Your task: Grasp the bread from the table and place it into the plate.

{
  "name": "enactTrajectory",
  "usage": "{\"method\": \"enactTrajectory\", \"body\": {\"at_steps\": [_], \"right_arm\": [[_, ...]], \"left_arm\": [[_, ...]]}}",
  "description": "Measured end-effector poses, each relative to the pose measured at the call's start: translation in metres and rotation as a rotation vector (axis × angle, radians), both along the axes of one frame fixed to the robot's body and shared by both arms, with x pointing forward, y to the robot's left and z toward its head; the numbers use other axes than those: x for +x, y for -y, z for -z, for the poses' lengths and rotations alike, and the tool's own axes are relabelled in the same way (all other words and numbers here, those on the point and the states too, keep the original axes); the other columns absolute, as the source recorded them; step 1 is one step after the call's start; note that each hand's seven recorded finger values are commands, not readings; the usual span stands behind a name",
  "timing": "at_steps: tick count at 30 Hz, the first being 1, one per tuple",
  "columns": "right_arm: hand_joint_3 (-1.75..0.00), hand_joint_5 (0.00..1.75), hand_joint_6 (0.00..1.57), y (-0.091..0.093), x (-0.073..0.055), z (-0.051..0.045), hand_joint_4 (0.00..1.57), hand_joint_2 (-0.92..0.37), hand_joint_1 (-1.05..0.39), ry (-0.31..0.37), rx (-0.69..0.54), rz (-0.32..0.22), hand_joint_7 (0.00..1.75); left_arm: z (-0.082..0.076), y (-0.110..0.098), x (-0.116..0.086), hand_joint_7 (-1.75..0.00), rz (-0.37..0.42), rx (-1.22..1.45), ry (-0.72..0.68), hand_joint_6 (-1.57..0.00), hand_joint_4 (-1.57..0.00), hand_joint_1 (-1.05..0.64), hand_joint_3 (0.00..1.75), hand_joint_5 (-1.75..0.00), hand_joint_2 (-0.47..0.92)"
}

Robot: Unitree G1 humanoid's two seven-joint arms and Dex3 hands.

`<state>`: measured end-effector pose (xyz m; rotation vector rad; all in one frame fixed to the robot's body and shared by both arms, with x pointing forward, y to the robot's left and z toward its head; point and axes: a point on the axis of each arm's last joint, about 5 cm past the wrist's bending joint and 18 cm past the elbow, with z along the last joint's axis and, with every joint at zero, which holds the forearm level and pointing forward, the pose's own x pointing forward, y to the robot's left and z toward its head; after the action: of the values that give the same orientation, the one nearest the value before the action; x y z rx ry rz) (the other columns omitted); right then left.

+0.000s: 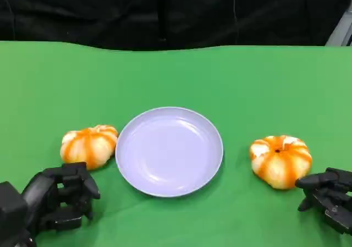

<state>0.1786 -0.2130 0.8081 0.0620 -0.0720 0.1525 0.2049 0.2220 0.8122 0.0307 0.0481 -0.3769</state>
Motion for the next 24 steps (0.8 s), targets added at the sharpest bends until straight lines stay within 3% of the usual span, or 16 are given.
{"method": "enactTrajectory", "body": {"at_steps": [2,6,8,20,22,24], "right_arm": [[-0.37,1.33,1.02,0.0000,-0.0002,0.0005,0.78,-0.92,-0.01,-0.004,0.001,0.000,0.54],[-0.36,1.34,1.02,-0.0001,-0.0001,0.0005,0.78,-0.92,-0.01,-0.004,0.001,0.000,0.54],[-0.36,1.34,1.02,-0.0001,0.0003,0.0004,0.78,-0.92,-0.01,-0.003,0.002,-0.003,0.55],[-0.36,1.34,1.01,0.0000,0.0013,-0.0002,0.77,-0.92,-0.02,0.000,0.001,-0.004,0.55],[-0.36,1.34,1.01,0.0000,0.0014,-0.0002,0.77,-0.92,-0.02,0.000,0.001,-0.004,0.55],[-0.36,1.34,1.01,0.0002,0.0014,-0.0001,0.77,-0.92,-0.02,-0.002,0.000,-0.003,0.55]], "left_arm": [[0.0000,-0.0003,0.0000,-1.15,-0.004,-0.004,0.001,-0.93,-0.83,0.10,0.90,-1.50,0.72],[0.0005,-0.0019,-0.0001,-0.71,-0.012,-0.032,-0.010,-0.95,-0.72,-0.03,0.48,-1.35,0.87],[0.0008,-0.0025,-0.0002,-0.58,-0.015,-0.051,-0.015,-0.98,-0.71,-0.08,0.35,-1.31,0.91],[-0.0001,-0.0031,0.0005,-0.51,-0.016,-0.071,-0.002,-1.01,-0.70,-0.10,0.30,-1.28,0.92],[-0.0006,-0.0033,0.0005,-0.21,-0.017,-0.078,0.005,-0.93,-0.71,-0.20,0.23,-0.85,0.92],[-0.0056,-0.0029,0.0031,-0.13,-0.025,-0.113,0.064,-0.92,-0.73,-0.23,0.22,-0.74,0.92]]}}
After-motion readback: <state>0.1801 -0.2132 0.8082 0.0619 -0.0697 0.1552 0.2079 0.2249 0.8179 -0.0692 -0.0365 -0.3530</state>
